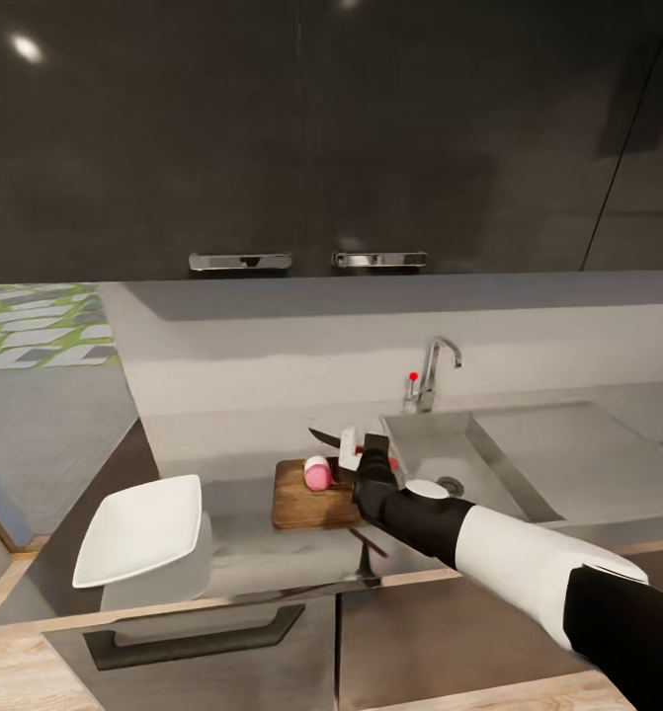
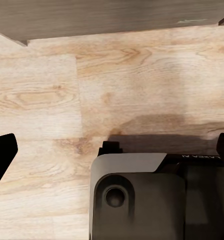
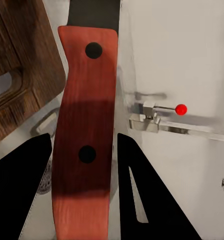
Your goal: In the kitchen, take the Vidalia onion out of the sink, dice it on the chopping board with the paring knife, put the diced onion into the bowl on the countertop, then place both the paring knife and the chopping board into the sink.
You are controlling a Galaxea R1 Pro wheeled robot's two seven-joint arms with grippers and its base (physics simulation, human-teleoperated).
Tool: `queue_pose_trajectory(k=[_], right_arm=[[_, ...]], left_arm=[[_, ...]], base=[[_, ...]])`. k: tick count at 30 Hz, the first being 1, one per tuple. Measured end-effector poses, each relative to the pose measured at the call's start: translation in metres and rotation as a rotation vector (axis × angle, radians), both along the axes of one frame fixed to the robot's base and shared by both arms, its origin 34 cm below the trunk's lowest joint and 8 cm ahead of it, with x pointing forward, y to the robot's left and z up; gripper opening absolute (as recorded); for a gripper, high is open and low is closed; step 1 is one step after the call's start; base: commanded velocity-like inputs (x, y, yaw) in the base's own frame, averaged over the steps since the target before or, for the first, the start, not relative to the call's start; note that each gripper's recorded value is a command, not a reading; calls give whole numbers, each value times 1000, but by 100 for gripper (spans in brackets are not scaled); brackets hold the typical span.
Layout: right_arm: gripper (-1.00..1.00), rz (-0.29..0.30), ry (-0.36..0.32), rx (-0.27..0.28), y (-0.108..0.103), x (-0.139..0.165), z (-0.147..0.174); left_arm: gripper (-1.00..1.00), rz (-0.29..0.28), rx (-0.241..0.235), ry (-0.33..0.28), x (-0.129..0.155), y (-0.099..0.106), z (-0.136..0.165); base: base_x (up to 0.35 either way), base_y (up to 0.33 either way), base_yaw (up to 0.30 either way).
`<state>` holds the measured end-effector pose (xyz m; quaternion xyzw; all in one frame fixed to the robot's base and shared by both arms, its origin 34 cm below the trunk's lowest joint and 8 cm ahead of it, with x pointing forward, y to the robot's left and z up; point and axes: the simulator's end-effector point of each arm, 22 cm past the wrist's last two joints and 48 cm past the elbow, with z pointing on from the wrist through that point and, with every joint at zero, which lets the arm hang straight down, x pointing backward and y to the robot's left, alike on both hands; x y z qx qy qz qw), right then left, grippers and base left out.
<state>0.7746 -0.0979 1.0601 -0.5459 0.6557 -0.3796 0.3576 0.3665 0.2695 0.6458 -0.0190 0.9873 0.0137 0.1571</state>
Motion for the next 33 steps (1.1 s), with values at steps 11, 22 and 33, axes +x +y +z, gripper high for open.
queue_pose_trajectory(k=[11, 22, 33], right_arm=[[-100, -2, 19, -6, 0, 3, -11], [-100, 6, 58, -1, -4, 3, -24], [-100, 12, 92, 8, 0, -2, -31]], left_arm=[[100, 0, 0, 0, 0, 0, 0], [100, 0, 0, 0, 0, 0, 0], [100, 0, 0, 0, 0, 0, 0]], base=[[103, 154, 0], [10, 14, 0], [0, 0, 0]])
